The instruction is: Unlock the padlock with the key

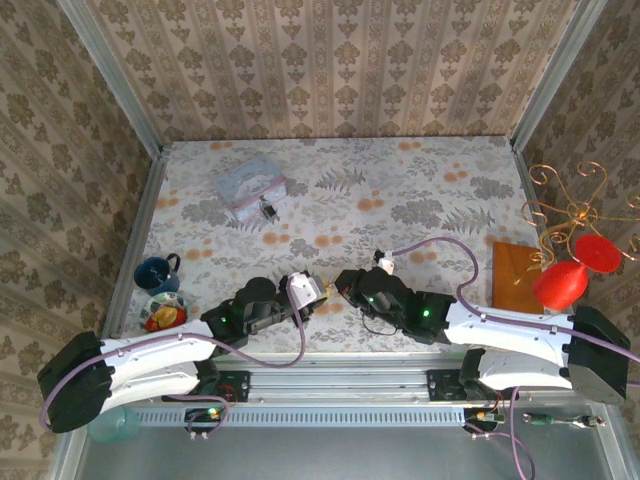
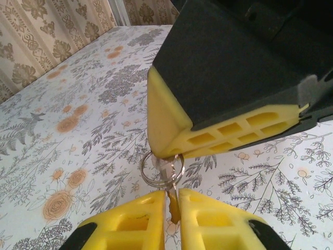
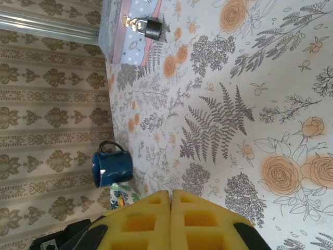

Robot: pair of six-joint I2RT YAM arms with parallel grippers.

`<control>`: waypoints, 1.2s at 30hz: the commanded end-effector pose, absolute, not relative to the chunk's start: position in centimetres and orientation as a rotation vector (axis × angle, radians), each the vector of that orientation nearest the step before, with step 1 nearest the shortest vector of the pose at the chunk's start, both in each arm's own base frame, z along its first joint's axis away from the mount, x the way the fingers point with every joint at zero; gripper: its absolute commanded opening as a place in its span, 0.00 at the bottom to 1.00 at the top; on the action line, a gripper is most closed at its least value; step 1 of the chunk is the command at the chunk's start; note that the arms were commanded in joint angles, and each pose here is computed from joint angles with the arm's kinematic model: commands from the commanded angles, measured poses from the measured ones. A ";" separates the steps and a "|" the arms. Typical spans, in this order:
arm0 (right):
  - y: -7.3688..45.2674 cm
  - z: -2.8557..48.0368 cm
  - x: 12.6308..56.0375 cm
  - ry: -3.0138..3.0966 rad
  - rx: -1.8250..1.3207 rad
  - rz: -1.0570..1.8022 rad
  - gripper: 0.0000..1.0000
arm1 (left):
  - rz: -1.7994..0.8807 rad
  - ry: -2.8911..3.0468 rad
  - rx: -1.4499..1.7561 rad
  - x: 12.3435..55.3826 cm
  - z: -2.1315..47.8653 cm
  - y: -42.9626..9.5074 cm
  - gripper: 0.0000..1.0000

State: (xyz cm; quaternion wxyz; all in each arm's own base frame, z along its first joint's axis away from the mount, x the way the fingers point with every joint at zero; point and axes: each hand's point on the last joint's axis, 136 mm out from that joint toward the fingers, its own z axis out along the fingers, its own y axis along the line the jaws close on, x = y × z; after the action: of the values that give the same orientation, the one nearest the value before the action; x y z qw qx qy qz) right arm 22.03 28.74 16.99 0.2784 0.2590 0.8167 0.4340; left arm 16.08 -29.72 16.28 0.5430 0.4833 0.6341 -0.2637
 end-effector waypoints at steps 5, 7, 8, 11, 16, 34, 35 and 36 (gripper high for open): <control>29.1 17.5 22.2 2.170 0.722 1.170 0.00 | -0.642 1.497 1.118 16.1 17.1 -29.9 0.04; 29.1 17.5 22.2 2.170 0.722 1.170 0.00 | -0.633 1.502 1.108 16.3 17.2 -29.8 0.01; 29.0 17.5 22.2 2.171 0.721 1.168 0.00 | -0.632 1.504 1.099 16.4 17.3 -29.7 0.00; 28.8 17.8 22.3 2.160 0.694 1.152 0.00 | -0.633 1.512 1.082 16.6 17.4 -29.6 0.00; 27.6 19.5 23.0 2.097 0.509 1.022 0.27 | -0.653 1.555 1.024 17.3 17.8 -29.0 0.00; 28.4 18.7 22.8 1.940 -0.296 0.611 0.54 | -0.874 1.577 0.975 17.1 19.4 -28.3 0.00; 28.4 18.5 22.7 1.922 -0.339 0.582 0.54 | -0.883 1.576 0.977 17.0 19.4 -28.3 0.00; 28.3 18.3 22.6 1.905 -0.376 0.556 0.54 | -0.890 1.575 0.980 16.9 19.5 -28.2 0.00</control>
State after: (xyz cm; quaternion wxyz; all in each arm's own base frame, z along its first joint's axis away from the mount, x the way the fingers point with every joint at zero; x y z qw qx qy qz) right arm 22.57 28.60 18.62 0.4896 -0.0790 0.8178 0.2920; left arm 17.66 -27.90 17.87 0.5215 0.4072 0.6691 -0.3384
